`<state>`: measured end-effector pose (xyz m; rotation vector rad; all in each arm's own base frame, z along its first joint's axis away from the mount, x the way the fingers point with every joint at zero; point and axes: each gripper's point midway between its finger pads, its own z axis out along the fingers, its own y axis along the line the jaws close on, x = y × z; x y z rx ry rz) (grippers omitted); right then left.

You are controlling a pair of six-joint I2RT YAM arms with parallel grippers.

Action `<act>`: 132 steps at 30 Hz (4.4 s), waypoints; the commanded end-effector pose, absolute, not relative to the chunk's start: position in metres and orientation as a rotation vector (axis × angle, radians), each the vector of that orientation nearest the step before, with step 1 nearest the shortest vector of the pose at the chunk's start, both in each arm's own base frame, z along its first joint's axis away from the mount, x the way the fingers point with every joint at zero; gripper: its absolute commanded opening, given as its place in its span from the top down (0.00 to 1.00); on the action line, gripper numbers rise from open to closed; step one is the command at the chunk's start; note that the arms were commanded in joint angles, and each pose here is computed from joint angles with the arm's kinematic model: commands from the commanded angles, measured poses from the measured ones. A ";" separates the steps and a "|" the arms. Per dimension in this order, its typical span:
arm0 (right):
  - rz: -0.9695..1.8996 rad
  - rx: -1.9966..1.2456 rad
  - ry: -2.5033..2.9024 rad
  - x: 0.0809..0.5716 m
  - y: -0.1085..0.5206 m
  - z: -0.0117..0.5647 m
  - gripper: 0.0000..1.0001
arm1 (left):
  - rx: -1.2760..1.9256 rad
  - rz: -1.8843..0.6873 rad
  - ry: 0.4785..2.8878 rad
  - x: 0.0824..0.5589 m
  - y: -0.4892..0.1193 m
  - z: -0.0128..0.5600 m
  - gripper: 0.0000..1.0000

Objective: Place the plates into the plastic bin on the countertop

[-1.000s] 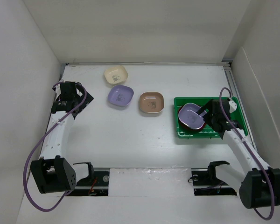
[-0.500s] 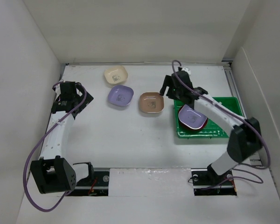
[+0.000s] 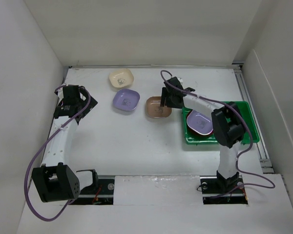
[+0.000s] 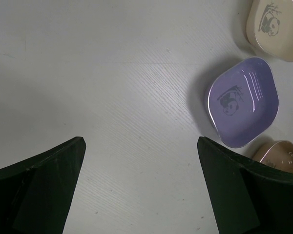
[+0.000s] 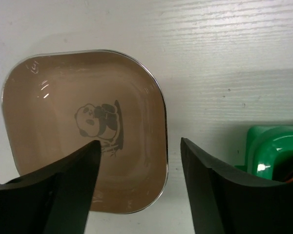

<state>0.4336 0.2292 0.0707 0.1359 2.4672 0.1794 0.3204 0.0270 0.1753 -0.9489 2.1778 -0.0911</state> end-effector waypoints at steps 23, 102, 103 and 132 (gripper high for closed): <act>0.239 0.597 2.113 0.388 0.126 0.200 1.00 | -0.914 -0.100 2.160 0.321 0.027 0.183 0.00; 0.244 0.308 2.308 0.389 0.243 0.149 1.00 | -0.917 -0.093 2.148 0.321 0.028 0.185 0.00; 0.293 0.356 2.243 0.382 0.226 0.178 1.00 | -0.911 -0.107 2.142 0.320 0.027 0.188 0.00; 0.328 0.751 2.045 0.285 0.044 0.173 0.00 | -0.913 -0.162 2.174 0.330 0.018 0.178 0.00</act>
